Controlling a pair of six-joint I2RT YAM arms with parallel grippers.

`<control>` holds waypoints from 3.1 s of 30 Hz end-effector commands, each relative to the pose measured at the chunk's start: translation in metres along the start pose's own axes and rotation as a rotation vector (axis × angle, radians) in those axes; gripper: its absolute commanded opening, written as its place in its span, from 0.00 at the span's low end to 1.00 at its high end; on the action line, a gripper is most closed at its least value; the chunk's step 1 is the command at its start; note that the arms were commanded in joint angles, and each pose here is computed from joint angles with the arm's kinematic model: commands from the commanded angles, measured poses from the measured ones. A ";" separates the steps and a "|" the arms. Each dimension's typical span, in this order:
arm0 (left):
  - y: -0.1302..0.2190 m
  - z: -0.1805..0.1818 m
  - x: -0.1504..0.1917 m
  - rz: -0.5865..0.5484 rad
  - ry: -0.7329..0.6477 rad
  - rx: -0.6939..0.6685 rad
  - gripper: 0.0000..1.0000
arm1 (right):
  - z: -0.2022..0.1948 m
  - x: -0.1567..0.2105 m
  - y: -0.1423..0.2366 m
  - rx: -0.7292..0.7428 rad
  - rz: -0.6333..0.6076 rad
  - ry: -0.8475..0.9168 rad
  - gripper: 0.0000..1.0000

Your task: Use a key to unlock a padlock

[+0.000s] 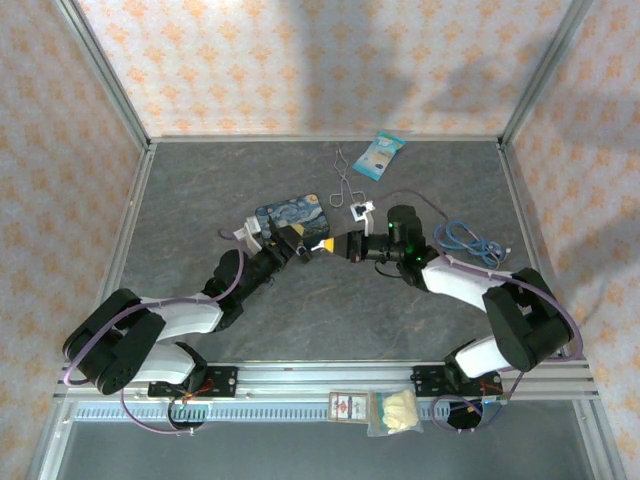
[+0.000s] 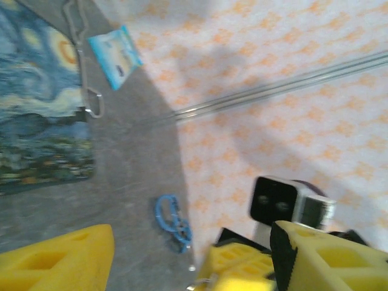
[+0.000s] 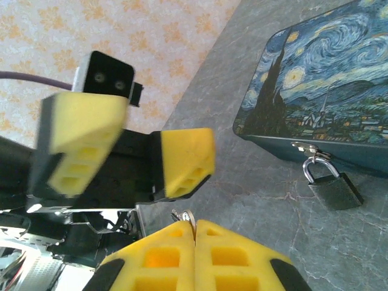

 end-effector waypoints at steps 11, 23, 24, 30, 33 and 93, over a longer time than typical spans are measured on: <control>-0.008 -0.032 0.004 -0.018 0.046 0.202 0.48 | 0.017 -0.031 0.008 -0.092 -0.272 -0.155 0.00; -0.024 -0.050 0.005 0.009 0.013 0.311 0.39 | 0.011 -0.030 0.000 -0.077 -0.273 -0.200 0.00; -0.025 -0.050 0.005 0.010 0.009 0.308 0.37 | 0.011 -0.030 0.001 -0.078 -0.274 -0.201 0.00; -0.029 -0.048 0.008 0.029 0.006 0.302 0.29 | 0.014 -0.032 0.000 -0.090 -0.270 -0.196 0.00; -0.032 -0.047 0.009 0.032 0.007 0.301 0.25 | 0.016 -0.032 0.000 -0.094 -0.270 -0.193 0.00; -0.037 -0.077 -0.002 0.335 -0.398 0.382 0.00 | 0.040 -0.031 0.033 -0.103 -0.126 0.086 0.32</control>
Point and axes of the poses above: each hand's point on the last joint's axis, 136 mm out from that joint toward the fingers, its own y axis back along the fingers, its own z axis along the line the jaws close on, x = y × z, the point moved 5 cm from there along y, back along the fingers, and after that the axes turned 10 degrees about -y, right-handed, at the moved point
